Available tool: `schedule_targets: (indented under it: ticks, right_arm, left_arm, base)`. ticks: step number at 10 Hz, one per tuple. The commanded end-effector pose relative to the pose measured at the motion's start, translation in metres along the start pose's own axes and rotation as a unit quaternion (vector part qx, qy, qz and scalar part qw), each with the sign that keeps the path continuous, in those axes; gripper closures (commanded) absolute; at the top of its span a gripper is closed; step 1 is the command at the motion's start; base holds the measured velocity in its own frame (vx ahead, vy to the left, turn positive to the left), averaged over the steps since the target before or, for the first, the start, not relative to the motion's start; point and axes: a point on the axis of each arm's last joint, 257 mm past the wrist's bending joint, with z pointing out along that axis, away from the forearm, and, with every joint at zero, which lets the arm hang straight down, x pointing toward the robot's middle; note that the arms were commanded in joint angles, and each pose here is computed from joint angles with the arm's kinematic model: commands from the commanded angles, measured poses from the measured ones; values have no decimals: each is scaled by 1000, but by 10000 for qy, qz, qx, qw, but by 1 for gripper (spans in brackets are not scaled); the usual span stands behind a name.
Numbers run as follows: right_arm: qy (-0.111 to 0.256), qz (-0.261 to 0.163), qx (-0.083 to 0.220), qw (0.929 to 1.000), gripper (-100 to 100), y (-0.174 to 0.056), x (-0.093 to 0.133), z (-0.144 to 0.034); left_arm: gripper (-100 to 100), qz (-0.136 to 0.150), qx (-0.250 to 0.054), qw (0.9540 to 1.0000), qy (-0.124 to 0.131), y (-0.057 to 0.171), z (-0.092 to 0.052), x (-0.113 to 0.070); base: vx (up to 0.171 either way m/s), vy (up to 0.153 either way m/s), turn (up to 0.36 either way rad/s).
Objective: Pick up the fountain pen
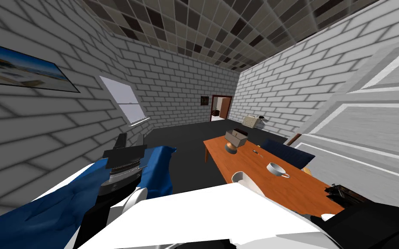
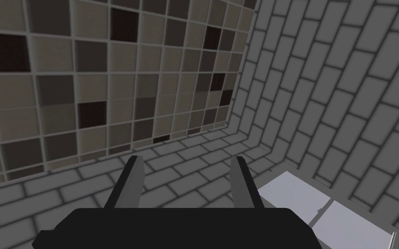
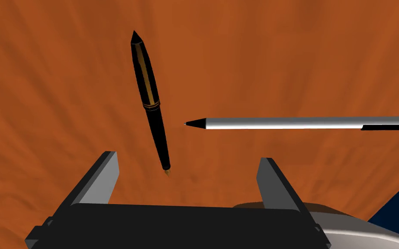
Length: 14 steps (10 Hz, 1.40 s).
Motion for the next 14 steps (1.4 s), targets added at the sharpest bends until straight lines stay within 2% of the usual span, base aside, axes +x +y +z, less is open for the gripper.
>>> schedule_targets:
  ticks: [1, 3, 4, 5, 6, 7, 10, 14]
  right_arm:
    - [275, -53, 20, 9996, -100, -1, 24, -3]
    - [358, -68, 16, 9993, -100, 0, 32, -4]
    - [532, -98, -7, 9985, -100, 2, 49, -6]
    - [448, -83, 5, 9990, -100, 2, 40, -4]
    - [460, -86, 2, 9989, 0, 2, 41, -4]
    - [472, 119, 30, 9988, -100, 1, 45, -2]
    - [503, 710, 122, 9961, -100, -1, 55, 5]
    - [507, 1444, 254, 9879, -100, -3, 64, 13]
  left_arm:
    - [0, 0, 0, 10000, 0, 0, 0, 0]
    - [0, 0, 0, 10000, 0, 0, 0, 0]
    - [0, 0, 0, 10000, 0, 0, 0, 0]
    - [0, 0, 0, 10000, 0, 0, 0, 0]
    - [0, 0, 0, 10000, 0, 0, 0, 0]
    - [0, 0, 0, 10000, 0, 0, 0, 0]
    - [0, -1, 1, 10000, 0, 0, 0, 0]
    - [0, -1, 1, 10000, 0, 0, 0, 0]
  base:
    - [23, -49, 345]
    - [14, -41, 115]
    - [12, -26, 211]
    - [7, -20, 64]
    - [2, -4, -10]
    - [-72, -9, 273]
    - [-209, -22, 427]
    - [-203, 32, 380]
